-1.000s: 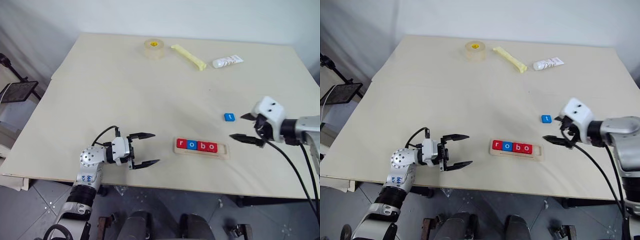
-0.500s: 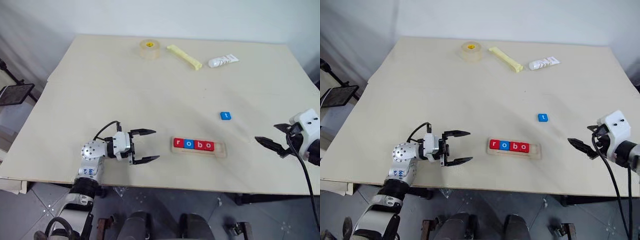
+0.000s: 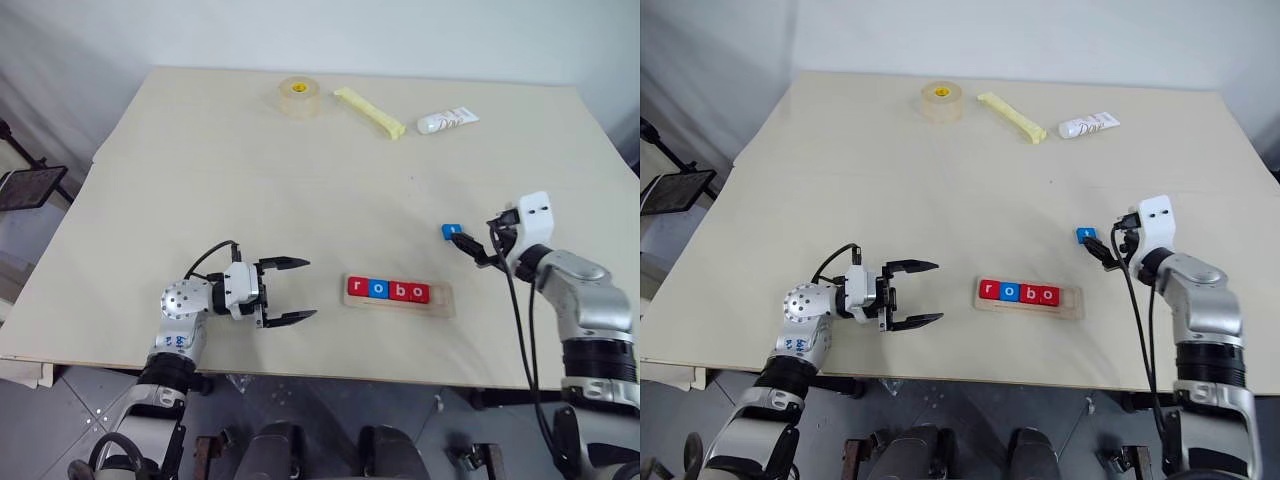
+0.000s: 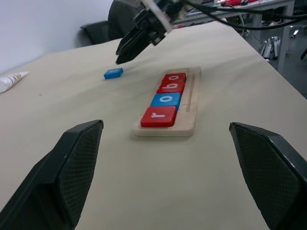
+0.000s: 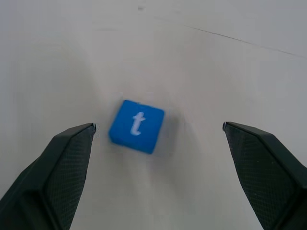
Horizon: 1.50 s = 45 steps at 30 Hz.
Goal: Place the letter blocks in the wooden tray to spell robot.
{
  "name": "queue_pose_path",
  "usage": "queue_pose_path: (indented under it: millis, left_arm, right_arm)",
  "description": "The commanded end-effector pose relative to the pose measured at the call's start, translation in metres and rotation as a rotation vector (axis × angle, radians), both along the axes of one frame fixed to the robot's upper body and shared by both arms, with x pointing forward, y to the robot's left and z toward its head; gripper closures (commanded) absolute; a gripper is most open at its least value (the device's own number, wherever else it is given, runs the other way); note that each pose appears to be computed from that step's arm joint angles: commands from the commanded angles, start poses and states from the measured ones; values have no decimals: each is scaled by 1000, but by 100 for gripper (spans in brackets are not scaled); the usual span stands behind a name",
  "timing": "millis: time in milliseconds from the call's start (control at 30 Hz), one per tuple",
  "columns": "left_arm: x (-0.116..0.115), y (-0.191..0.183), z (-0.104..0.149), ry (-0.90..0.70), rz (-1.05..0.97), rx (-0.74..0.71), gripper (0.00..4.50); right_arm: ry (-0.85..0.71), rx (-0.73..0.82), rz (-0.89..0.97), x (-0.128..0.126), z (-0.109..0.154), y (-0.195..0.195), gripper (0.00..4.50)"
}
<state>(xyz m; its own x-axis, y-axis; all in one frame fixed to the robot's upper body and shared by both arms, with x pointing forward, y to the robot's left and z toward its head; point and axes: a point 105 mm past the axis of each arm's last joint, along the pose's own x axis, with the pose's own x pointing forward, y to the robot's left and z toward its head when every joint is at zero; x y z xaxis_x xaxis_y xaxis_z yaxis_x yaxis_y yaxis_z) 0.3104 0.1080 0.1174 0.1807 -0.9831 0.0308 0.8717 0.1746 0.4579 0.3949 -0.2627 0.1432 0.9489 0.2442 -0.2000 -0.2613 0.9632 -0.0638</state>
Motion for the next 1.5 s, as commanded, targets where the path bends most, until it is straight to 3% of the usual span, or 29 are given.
queue_pose_path:
  millis: [33,400,500,733,900,1100,1267,1500]
  left_arm:
    - [-3,1,8,-37,12,-12,0]
    - [-8,3,6,-37,38,-18,0]
    - [-9,4,5,-37,41,-17,0]
    - [-9,3,5,-39,38,-15,0]
    - [-10,1,4,-36,19,-10,0]
    - [-8,2,5,-33,3,-4,0]
    - [-6,2,6,-21,-36,7,0]
    - [-2,4,9,-13,-72,17,0]
  right_arm:
    - [-54,10,-19,11,8,5,5]
    - [0,25,-29,21,-15,25,5]
    - [-10,33,-32,19,-16,28,64]
    - [-22,26,-59,12,-17,30,304]
    - [-94,21,-125,-6,-4,20,302]
    - [-119,14,-196,-48,6,8,302]
    - [-111,10,-263,-92,5,2,302]
    - [-78,36,-356,-113,-9,-6,302]
